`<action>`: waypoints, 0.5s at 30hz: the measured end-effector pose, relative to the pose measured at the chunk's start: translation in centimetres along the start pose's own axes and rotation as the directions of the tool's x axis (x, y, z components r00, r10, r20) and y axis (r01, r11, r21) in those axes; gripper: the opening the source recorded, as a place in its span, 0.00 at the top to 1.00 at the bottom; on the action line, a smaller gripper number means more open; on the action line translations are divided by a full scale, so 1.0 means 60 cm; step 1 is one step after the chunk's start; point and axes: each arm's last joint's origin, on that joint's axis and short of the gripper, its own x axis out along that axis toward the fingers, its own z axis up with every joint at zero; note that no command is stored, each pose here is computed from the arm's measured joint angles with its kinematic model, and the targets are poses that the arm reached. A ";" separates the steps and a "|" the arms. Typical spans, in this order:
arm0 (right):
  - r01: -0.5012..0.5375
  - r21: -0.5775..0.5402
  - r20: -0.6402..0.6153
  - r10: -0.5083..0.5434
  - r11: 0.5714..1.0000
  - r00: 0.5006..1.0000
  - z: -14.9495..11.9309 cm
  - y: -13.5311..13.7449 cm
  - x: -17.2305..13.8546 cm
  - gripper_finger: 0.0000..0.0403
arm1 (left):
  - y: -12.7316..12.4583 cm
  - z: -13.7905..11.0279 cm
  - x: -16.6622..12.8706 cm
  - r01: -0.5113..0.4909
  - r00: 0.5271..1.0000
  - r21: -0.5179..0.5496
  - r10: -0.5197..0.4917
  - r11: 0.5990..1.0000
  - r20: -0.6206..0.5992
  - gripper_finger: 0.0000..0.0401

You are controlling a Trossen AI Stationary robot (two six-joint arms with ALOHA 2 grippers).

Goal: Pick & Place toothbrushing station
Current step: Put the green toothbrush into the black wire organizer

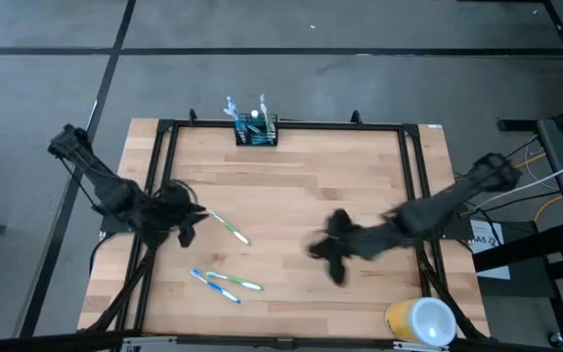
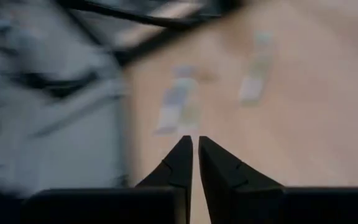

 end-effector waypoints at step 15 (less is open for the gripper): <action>-0.251 0.069 0.241 0.228 0.966 0.943 -0.022 0.010 -0.274 0.92 | -0.005 -0.034 0.179 -0.589 0.805 -0.535 0.380 0.606 -0.456 0.53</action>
